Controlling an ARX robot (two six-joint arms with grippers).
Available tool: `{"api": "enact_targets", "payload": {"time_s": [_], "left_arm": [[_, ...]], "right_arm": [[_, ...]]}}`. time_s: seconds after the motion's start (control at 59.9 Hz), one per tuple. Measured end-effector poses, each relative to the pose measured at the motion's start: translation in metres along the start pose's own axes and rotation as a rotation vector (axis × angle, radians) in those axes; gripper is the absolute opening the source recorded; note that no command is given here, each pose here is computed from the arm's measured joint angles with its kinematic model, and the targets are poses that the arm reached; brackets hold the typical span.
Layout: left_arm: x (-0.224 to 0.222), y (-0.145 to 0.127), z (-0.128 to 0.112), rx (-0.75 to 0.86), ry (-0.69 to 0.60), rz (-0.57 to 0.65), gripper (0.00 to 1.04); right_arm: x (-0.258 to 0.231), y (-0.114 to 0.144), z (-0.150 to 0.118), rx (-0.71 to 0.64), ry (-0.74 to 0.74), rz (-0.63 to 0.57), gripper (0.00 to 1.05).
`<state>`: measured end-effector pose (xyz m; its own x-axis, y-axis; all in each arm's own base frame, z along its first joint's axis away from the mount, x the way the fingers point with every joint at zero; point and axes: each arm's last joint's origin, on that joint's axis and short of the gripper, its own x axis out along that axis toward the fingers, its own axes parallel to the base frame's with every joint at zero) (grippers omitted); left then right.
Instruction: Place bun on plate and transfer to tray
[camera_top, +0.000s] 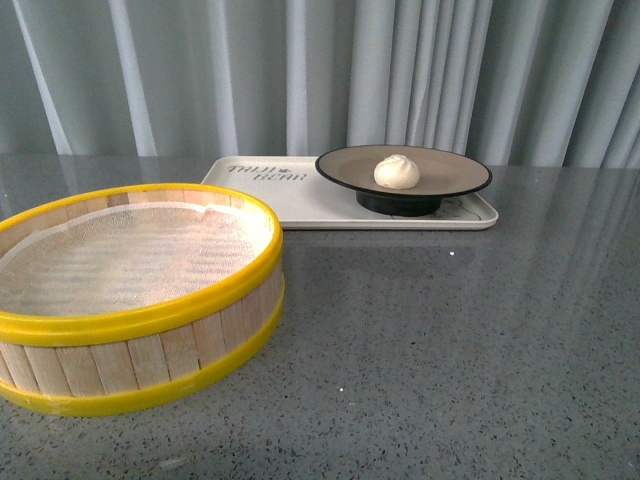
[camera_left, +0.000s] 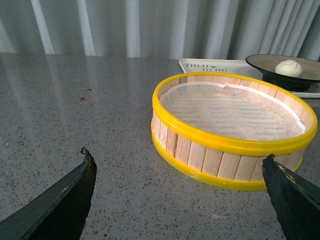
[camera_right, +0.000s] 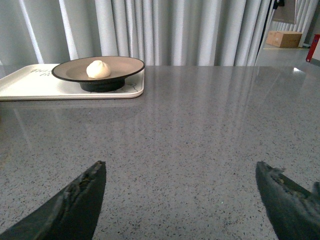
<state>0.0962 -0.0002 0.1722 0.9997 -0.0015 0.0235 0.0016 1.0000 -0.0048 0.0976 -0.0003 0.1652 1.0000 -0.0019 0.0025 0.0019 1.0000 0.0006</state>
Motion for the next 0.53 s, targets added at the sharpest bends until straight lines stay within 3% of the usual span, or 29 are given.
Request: {"api": "enact_targets", "payload": {"time_s": [0.067,0.535], "left_arm": [[0.0000,0.0000,0.0000,0.000,0.000,0.000,0.98],[0.0000,0.0000,0.0000,0.000,0.000,0.000,0.98]], "right_arm": [[0.0000,0.0000,0.0000,0.002,0.000,0.000,0.98],[0.0000,0.0000,0.0000,0.001,0.000,0.000,0.96]]}}
